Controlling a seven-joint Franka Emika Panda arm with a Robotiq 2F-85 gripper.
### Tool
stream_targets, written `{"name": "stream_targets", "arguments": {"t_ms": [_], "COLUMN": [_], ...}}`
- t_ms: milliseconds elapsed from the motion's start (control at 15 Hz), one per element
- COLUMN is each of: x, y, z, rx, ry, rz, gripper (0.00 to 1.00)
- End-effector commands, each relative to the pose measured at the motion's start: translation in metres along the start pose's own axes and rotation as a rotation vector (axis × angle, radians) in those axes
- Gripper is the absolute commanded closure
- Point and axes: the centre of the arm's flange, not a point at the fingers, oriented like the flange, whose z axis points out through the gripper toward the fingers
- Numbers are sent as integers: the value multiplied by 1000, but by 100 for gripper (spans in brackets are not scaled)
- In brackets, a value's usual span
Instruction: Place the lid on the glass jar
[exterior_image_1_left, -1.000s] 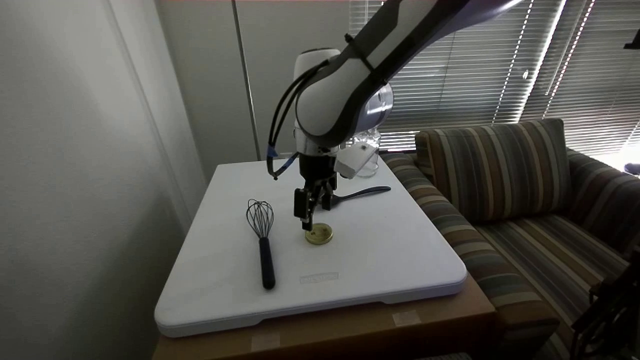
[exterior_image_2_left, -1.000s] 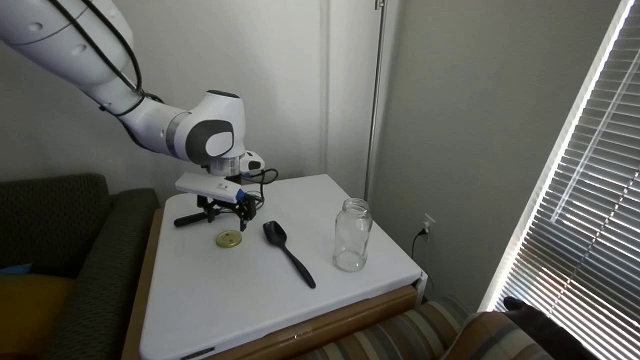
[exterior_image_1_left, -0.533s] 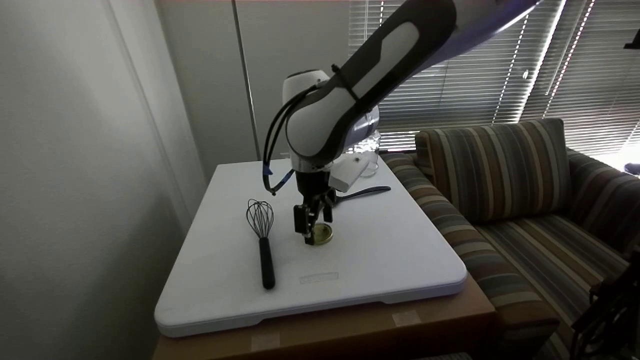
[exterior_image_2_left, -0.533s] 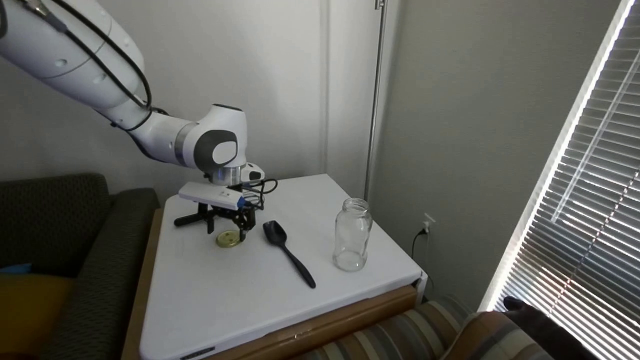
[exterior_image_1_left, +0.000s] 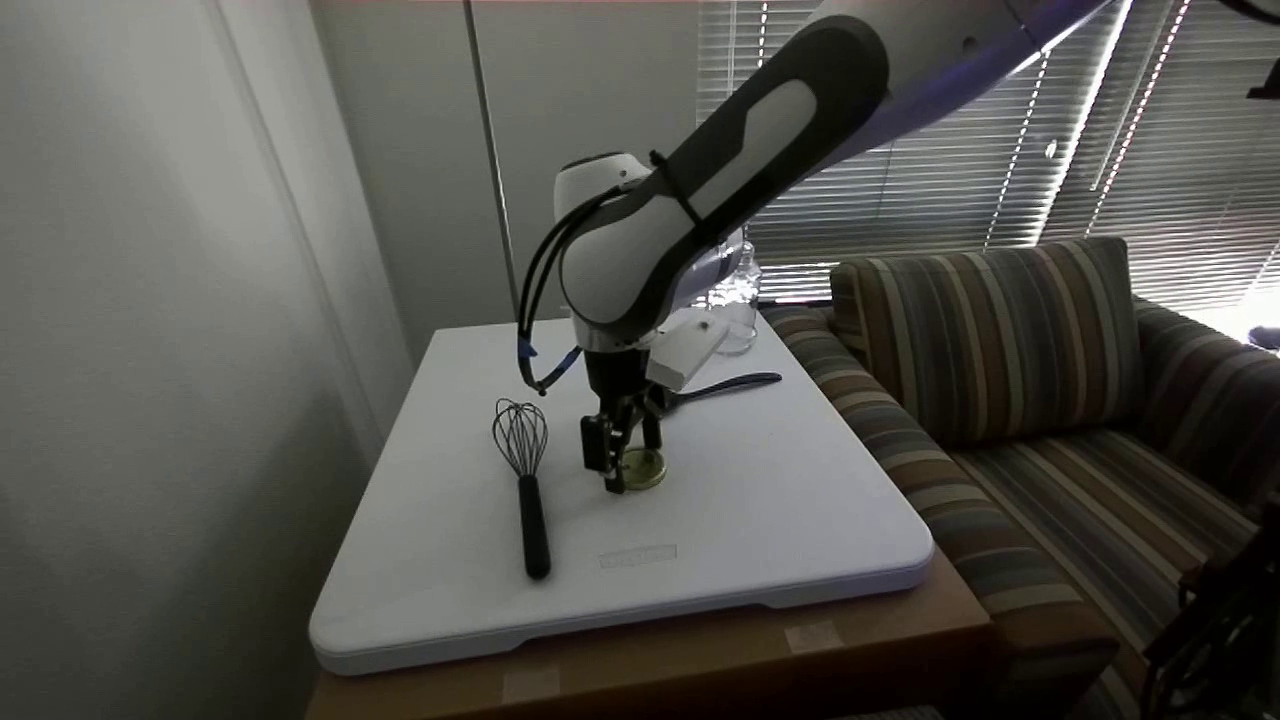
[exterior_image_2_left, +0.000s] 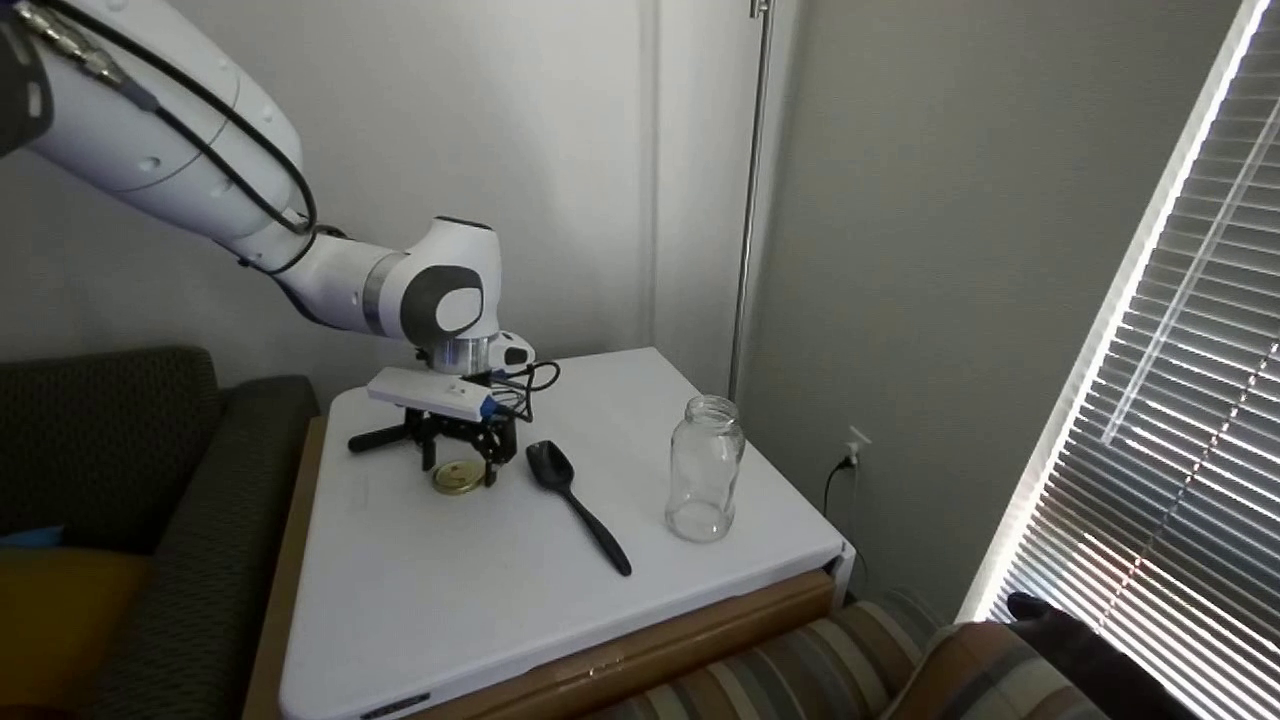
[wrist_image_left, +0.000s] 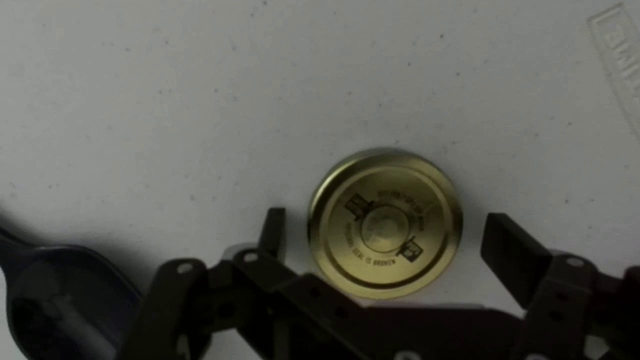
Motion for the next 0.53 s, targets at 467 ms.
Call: {"name": "stream_targets", "arguments": {"t_ms": [467], "x": [4], "y": [4], "z": [14], "rx": [-4], "ry": [13], "rz": [83], "gripper": [13]}}
